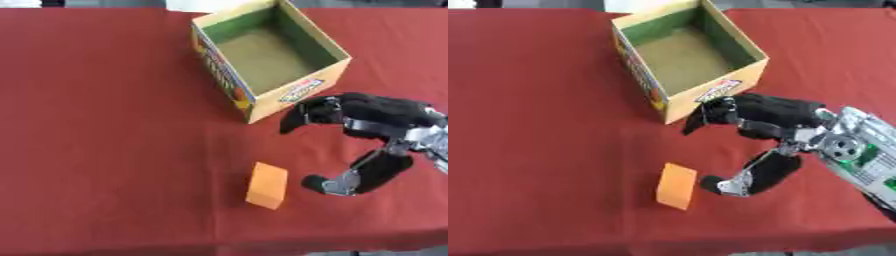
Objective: Pick up objects on the table and place them in the box.
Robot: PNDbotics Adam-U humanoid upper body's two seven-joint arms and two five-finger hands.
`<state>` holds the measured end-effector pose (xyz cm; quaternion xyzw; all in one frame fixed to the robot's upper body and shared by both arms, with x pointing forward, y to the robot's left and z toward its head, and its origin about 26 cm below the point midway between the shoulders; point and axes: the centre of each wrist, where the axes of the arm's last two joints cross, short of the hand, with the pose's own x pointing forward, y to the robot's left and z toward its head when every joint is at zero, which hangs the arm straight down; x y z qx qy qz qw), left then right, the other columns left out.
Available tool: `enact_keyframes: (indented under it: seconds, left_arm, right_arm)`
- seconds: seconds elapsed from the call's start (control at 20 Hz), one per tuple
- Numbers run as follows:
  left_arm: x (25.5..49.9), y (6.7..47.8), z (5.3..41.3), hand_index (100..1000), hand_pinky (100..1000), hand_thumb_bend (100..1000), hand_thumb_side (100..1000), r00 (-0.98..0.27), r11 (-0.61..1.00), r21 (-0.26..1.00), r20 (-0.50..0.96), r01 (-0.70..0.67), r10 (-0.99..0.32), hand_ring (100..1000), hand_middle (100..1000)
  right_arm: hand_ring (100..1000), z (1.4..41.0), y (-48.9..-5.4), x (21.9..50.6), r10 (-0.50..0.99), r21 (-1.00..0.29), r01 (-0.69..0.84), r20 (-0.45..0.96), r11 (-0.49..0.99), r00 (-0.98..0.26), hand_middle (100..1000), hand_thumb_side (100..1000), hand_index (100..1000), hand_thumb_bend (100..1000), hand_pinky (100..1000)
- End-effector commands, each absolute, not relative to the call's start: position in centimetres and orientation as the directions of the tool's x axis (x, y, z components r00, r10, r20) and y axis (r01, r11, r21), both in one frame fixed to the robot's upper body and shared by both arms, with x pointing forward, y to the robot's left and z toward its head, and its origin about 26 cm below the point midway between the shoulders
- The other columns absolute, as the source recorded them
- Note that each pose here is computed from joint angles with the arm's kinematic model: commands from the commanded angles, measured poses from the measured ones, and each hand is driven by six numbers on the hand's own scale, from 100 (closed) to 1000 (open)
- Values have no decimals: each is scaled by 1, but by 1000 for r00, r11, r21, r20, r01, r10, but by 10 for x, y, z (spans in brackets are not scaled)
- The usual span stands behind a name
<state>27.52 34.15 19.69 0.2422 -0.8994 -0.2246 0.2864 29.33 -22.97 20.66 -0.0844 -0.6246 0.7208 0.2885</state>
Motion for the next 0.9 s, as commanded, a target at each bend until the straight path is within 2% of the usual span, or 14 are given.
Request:
enact_keyframes:
  seconds: [0.05,0.35,0.55,0.7,0.9]
  left_arm:
    - [275,340,206,890,772,447,1000,-737,779,546,381,-308,-559,760,790]
    - [275,338,205,886,771,443,1000,-740,783,543,384,-302,-552,760,792]
    - [276,337,205,885,771,439,1000,-742,787,540,387,-298,-547,760,792]
    - [276,337,205,885,771,435,1000,-743,790,537,390,-297,-544,760,791]
    - [276,336,205,885,770,430,1000,-744,793,534,393,-294,-541,760,791]
  right_arm:
    - [899,216,-229,292,518,-945,-313,222,-94,-826,823,396,870,320,942]
    - [901,217,-223,293,541,-924,-358,233,-135,-808,826,430,873,340,943]
    - [905,214,-217,292,554,-918,-372,239,-140,-798,831,544,880,402,945]
    - [906,213,-212,292,556,-923,-359,227,-140,-799,833,598,885,455,942]
    - [907,210,-207,292,556,-933,-325,189,-157,-810,837,588,890,457,940]
